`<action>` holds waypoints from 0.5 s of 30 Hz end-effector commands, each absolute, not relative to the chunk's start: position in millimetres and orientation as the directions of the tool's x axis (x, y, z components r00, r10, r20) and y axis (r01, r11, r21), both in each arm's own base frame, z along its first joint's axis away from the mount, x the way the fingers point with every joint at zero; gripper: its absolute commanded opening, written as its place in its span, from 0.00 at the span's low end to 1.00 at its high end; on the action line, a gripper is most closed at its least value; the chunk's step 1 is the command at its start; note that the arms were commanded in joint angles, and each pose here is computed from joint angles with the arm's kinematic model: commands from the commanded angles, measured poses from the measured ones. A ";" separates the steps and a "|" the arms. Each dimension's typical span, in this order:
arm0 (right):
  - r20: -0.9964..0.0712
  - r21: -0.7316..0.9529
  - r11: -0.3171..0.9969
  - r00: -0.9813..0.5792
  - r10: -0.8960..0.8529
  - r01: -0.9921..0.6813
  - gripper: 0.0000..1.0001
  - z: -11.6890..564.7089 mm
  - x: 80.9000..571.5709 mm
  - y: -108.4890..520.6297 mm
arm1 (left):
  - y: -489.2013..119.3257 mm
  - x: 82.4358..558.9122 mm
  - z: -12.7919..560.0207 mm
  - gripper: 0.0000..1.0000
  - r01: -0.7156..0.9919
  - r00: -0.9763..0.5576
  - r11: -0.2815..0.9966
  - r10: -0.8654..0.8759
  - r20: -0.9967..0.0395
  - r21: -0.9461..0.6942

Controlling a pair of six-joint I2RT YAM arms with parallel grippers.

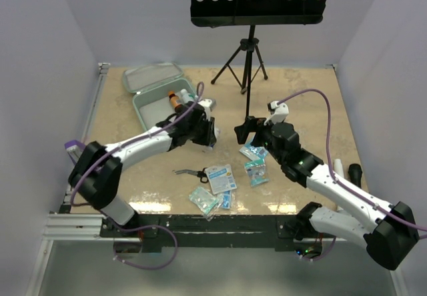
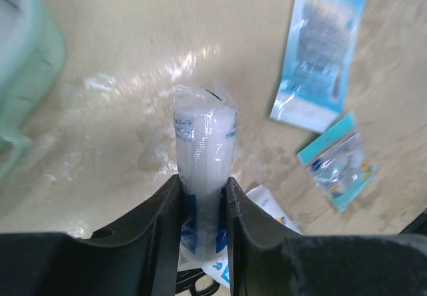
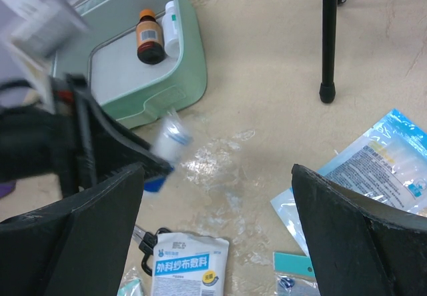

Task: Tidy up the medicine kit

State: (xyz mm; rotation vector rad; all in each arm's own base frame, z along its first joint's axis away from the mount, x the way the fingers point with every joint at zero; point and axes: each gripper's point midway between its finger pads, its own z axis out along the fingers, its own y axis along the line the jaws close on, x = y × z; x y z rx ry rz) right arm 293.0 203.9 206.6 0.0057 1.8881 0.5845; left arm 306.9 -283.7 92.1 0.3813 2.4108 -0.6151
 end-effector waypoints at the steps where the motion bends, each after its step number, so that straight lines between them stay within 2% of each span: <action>1: -0.886 0.401 0.874 -0.358 0.295 -0.274 0.97 220.3 296.6 203.2 | -256.7 338.1 167.6 0.25 0.343 -0.683 0.828 -0.105 -0.723 -0.443; 7: -0.885 0.406 0.871 -0.357 0.299 -0.277 0.97 219.5 295.2 202.9 | -181.5 383.9 200.5 0.27 0.173 -0.602 0.856 -0.299 -0.740 -0.487; 12: -0.884 0.407 0.869 -0.359 0.298 -0.281 0.97 219.9 296.4 205.3 | -127.4 419.6 171.9 0.27 -0.033 -0.614 0.838 -0.447 -0.650 -0.545; 15: -0.887 0.402 0.870 -0.357 0.294 -0.284 0.97 220.9 296.7 205.2 | -119.4 433.6 147.2 0.26 -0.091 -0.621 0.839 -0.468 -0.628 -0.536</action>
